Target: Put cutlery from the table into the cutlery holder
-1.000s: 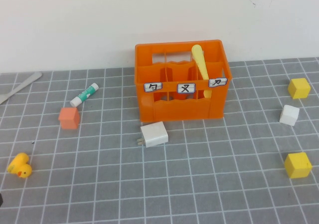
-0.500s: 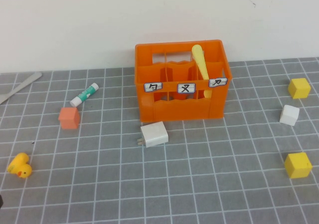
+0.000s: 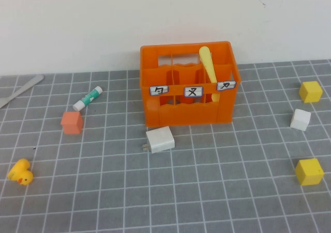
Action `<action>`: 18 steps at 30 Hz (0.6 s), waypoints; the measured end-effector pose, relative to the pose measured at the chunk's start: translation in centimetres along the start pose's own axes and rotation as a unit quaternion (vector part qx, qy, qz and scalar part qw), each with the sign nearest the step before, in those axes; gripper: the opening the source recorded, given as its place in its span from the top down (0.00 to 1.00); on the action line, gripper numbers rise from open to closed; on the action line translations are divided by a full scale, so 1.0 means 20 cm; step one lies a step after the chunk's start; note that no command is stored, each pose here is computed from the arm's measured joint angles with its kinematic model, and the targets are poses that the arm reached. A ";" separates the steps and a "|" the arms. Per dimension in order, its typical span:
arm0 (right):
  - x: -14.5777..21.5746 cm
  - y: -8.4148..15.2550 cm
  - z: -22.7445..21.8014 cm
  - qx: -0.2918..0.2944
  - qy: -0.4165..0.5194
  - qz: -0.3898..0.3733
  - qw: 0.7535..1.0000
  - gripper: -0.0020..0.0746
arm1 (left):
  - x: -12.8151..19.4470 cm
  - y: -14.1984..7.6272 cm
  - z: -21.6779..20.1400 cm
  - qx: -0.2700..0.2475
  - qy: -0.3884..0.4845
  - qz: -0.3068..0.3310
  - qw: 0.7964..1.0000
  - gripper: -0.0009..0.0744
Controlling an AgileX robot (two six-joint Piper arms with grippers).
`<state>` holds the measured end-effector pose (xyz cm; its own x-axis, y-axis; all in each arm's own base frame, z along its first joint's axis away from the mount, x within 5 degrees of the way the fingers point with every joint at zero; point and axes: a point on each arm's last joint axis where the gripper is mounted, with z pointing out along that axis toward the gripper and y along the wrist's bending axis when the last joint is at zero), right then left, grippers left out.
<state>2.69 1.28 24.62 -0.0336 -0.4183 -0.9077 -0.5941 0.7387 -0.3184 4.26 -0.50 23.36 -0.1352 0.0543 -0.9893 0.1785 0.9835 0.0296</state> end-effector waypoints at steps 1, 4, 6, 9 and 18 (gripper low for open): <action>0.00 0.00 0.00 0.000 0.000 0.000 1.000 0.98 | 0.02 0.00 0.01 -0.009 0.000 -0.005 1.000 0.99; 0.00 0.00 0.00 0.000 0.000 0.000 1.000 0.98 | 0.11 0.00 0.06 -0.027 -0.007 -0.021 0.999 0.99; 0.00 0.00 0.00 0.000 0.000 0.000 1.000 0.98 | 0.18 0.00 0.08 -0.034 -0.006 -0.025 0.999 0.99; 0.00 0.00 0.00 0.000 0.000 0.000 1.000 0.98 | 0.25 0.00 0.09 -0.044 0.026 -0.055 0.997 0.99; 0.00 0.00 0.00 0.000 0.000 0.000 1.000 0.98 | 0.29 0.00 0.09 -0.053 0.072 -0.089 0.992 0.99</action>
<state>2.69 1.28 24.62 -0.0336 -0.4183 -0.9077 -0.5941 0.7387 -0.3184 5.22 -0.43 17.32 -0.2938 -0.1045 -0.9502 0.0371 0.9920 -0.1205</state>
